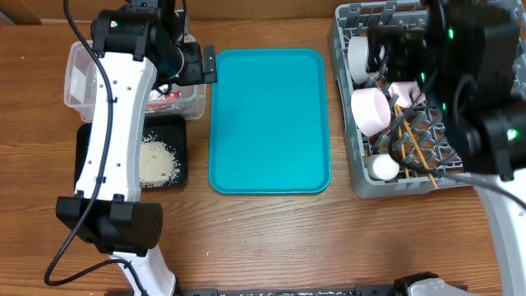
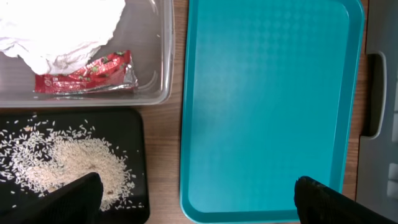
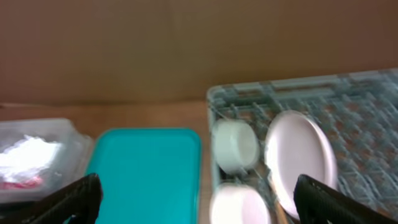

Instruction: Sort waste into correct bins and load items into the dishwasher

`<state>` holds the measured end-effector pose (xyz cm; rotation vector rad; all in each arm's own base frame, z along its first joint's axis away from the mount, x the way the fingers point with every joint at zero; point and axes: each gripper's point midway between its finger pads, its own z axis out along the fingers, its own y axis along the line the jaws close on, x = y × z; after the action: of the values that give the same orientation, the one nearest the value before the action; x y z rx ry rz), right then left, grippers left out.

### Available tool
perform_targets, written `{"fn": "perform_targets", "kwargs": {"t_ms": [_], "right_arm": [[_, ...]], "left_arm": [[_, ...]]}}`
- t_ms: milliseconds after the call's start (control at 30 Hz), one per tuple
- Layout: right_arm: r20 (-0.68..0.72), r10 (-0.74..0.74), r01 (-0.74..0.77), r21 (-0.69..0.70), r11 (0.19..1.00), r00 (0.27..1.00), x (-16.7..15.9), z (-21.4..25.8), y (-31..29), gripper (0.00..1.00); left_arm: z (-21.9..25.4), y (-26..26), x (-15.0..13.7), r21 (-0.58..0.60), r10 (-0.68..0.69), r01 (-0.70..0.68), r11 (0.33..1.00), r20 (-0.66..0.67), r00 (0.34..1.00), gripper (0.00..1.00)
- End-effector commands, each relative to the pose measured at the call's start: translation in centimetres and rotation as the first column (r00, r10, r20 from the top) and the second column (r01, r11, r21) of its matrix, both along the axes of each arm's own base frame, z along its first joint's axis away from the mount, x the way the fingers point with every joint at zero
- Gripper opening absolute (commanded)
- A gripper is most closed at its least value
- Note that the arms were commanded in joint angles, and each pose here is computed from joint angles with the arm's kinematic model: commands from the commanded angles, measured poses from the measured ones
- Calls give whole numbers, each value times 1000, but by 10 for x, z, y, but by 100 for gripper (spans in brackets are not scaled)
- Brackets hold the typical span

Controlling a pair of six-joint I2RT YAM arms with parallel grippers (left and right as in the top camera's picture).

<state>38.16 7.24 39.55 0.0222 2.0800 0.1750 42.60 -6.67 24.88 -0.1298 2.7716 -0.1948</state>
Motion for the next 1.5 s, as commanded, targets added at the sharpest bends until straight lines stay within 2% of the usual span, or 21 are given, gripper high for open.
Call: {"fn": "perform_targets", "kwargs": {"t_ms": [0,67,333,633,867,1467], "right_arm": [[110,-96,96,12,995,989,-28,-19,-37,100],[171,-136,133,33,991,976,-55,-54,-54,100],[347,-164,143,84,986,923,-105,-121,-69,100],[416,-60,18,104,994,907,-128,-205,-46,100],[440,-21,-29,107,994,898,-131,-228,-35,100],[453,19,-76,108,991,891,-140,-225,-25,100]], "left_arm": [[4,2,-1,0,13,-13,1000,8,1000,100],[4,2,-1,0,13,-13,1000,9,1000,100],[4,2,-1,0,13,-13,1000,8,1000,100],[4,2,-1,0,13,-13,1000,8,1000,100],[4,2,-1,0,13,-13,1000,8,1000,100],[4,2,-1,0,13,-13,1000,8,1000,100]]}}
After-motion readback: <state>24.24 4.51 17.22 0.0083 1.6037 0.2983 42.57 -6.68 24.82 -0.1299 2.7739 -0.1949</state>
